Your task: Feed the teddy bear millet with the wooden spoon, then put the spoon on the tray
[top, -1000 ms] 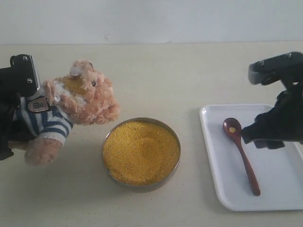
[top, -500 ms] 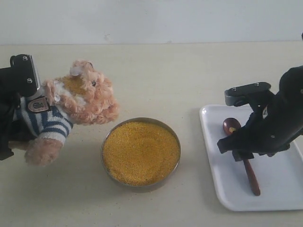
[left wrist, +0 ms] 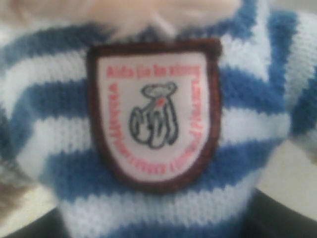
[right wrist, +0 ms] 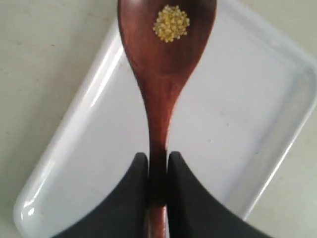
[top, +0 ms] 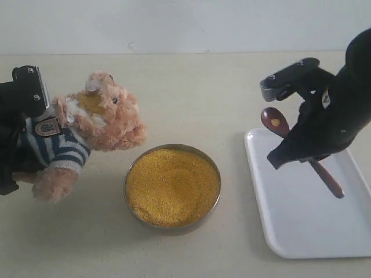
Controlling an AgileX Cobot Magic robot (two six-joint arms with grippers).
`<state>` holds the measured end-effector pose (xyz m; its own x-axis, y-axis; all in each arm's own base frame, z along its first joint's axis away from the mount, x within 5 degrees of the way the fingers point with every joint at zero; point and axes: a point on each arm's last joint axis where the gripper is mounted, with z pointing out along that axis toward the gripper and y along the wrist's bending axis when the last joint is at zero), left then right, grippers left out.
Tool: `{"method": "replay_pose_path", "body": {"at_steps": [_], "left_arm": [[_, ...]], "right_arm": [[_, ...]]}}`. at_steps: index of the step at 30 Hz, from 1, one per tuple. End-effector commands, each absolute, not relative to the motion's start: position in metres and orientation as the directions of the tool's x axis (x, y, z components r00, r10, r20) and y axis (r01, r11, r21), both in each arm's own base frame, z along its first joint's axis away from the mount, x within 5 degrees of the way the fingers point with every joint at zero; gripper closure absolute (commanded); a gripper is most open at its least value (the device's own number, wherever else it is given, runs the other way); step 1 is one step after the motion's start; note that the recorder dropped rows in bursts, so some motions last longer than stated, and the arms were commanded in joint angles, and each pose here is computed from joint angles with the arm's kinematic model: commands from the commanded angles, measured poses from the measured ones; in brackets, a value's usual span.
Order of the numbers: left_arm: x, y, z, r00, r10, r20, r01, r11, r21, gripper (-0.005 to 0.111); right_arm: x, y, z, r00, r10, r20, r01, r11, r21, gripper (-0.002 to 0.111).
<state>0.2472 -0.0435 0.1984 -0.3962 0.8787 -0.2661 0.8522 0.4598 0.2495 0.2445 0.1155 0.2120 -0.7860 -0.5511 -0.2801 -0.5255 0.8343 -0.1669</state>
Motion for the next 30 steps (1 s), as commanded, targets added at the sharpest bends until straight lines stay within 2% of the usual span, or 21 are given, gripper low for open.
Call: {"method": "replay_pose_path", "body": {"at_steps": [1, 4, 7, 10, 14, 20, 30], "left_arm": [[0.25, -0.046, 0.194, -0.427, 0.858, -0.287, 0.837, 0.495, 0.235, 0.103], [0.251, -0.044, 0.193, -0.468, 0.836, -0.284, 0.815, 0.533, 0.226, 0.103], [0.251, -0.044, 0.193, -0.503, 0.813, -0.293, 0.795, 0.568, 0.214, 0.103], [0.25, -0.044, 0.193, -0.509, 0.812, -0.286, 0.795, 0.571, 0.205, 0.103], [0.249, -0.044, 0.192, -0.51, 0.812, -0.283, 0.797, 0.57, 0.2, 0.103], [0.249, -0.044, 0.192, -0.51, 0.812, -0.283, 0.797, 0.57, 0.2, 0.103], [0.249, -0.044, 0.193, -0.509, 0.812, -0.285, 0.796, 0.57, 0.203, 0.103]], "right_arm": [[0.214, 0.156, 0.249, -0.558, -0.8, -0.221, -0.681, 0.594, -0.429, 0.109], [0.187, 0.195, 0.248, -0.376, -0.925, -0.061, -0.676, 0.319, -0.664, 0.109], [0.173, 0.217, 0.24, -0.257, -0.963, 0.084, -0.642, 0.105, -0.76, 0.109], [0.166, 0.238, 0.226, -0.142, -0.964, 0.225, -0.573, -0.105, -0.813, 0.109], [0.16, 0.261, 0.2, 0.003, -0.912, 0.409, -0.514, -0.352, -0.782, 0.109], [0.163, 0.27, 0.17, 0.095, -0.797, 0.597, -0.494, -0.558, -0.666, 0.109], [0.164, 0.273, 0.165, 0.153, -0.714, 0.683, -0.458, -0.664, -0.591, 0.109]]}}
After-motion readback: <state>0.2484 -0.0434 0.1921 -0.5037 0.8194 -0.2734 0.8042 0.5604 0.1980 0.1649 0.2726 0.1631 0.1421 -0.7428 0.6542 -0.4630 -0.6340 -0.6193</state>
